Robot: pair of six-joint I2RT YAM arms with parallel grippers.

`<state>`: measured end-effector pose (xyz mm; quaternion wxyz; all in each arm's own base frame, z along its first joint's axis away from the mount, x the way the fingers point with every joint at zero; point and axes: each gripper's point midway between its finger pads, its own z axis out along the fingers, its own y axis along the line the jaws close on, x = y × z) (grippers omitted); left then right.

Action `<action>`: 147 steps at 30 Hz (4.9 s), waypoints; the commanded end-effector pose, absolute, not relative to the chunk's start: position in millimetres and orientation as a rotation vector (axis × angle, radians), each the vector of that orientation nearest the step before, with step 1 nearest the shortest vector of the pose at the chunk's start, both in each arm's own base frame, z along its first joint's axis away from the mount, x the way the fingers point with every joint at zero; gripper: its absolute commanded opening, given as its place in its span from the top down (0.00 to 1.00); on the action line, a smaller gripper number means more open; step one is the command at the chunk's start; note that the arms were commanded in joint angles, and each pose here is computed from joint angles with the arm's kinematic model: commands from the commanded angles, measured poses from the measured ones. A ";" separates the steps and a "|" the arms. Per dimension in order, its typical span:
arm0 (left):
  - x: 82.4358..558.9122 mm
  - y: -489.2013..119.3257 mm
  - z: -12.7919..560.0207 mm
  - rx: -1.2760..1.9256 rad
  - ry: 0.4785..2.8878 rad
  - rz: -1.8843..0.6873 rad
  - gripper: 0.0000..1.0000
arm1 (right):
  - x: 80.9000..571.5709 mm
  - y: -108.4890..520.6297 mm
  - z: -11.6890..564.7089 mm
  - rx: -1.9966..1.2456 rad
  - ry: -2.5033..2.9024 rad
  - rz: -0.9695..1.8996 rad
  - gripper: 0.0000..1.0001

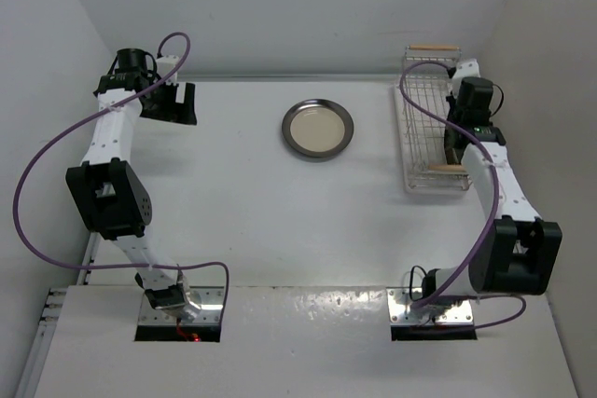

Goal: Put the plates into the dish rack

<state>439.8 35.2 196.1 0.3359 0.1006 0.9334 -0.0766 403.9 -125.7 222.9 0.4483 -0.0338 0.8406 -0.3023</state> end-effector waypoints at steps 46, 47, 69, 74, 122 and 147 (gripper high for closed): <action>421.3 35.1 195.3 0.286 2.437 -0.183 0.00 | 492.0 142.2 137.1 0.259 2.269 0.426 0.37; 418.7 34.6 195.1 0.286 2.439 -0.184 0.00 | 496.4 143.7 132.2 0.286 2.267 0.422 0.37; 418.3 37.8 183.3 0.276 2.472 -0.174 0.00 | 499.0 171.0 -16.0 0.572 2.407 0.426 1.00; 418.3 37.8 183.2 0.276 2.473 -0.174 0.00 | 493.4 175.4 -12.6 0.432 2.420 0.437 1.00; 420.1 36.1 196.1 0.298 2.451 -0.153 0.00 | 405.2 -68.9 477.2 -0.128 1.497 -0.550 1.00; 414.7 32.3 190.4 0.314 2.461 -0.179 0.00 | 439.0 -108.9 313.5 -0.310 1.816 -0.869 1.00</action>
